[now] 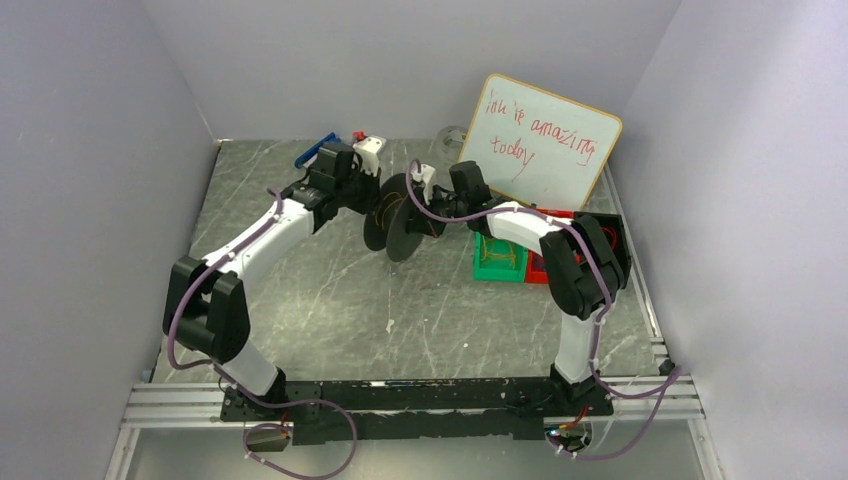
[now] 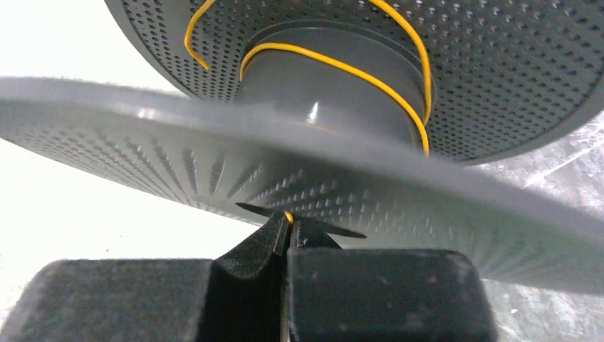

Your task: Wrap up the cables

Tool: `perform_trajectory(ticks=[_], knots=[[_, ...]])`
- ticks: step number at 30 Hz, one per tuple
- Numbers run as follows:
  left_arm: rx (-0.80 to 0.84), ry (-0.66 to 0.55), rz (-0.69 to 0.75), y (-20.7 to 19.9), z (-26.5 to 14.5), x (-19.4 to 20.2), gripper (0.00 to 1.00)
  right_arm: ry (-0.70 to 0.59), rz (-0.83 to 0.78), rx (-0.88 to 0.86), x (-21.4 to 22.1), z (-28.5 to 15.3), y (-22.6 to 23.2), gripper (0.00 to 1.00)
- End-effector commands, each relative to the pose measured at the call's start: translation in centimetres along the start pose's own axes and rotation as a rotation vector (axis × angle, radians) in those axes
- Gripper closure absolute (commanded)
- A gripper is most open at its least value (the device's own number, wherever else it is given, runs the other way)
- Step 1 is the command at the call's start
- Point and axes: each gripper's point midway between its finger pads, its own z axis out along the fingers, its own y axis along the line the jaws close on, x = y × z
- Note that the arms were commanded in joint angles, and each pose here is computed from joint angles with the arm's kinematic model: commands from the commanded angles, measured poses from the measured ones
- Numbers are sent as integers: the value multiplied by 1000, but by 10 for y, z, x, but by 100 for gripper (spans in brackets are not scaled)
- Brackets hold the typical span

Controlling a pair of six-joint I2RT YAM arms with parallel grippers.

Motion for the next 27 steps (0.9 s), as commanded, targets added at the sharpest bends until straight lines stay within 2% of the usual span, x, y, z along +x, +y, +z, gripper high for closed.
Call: perform_trajectory(ticks=[1,6,11,12,16,27], knots=[[5,-3,37,-4,7,-5,88,-54,-16,-38,-15,5,4,100],[28,3,43,-9,10,-4,78,-55,-14,-38,-15,3,3,100],[47,13,42,-13,13,0,78,-57,-15,-38,-16,4,2,100],[49,13,41,-13,14,0,78,-57,-14,-39,-16,4,2,100],[46,21,36,-13,17,4,97,-60,-18,-42,-18,3,3,100],[-95,26,-41,10,18,5,97,-51,-143,-140,-5,-10,31,100]])
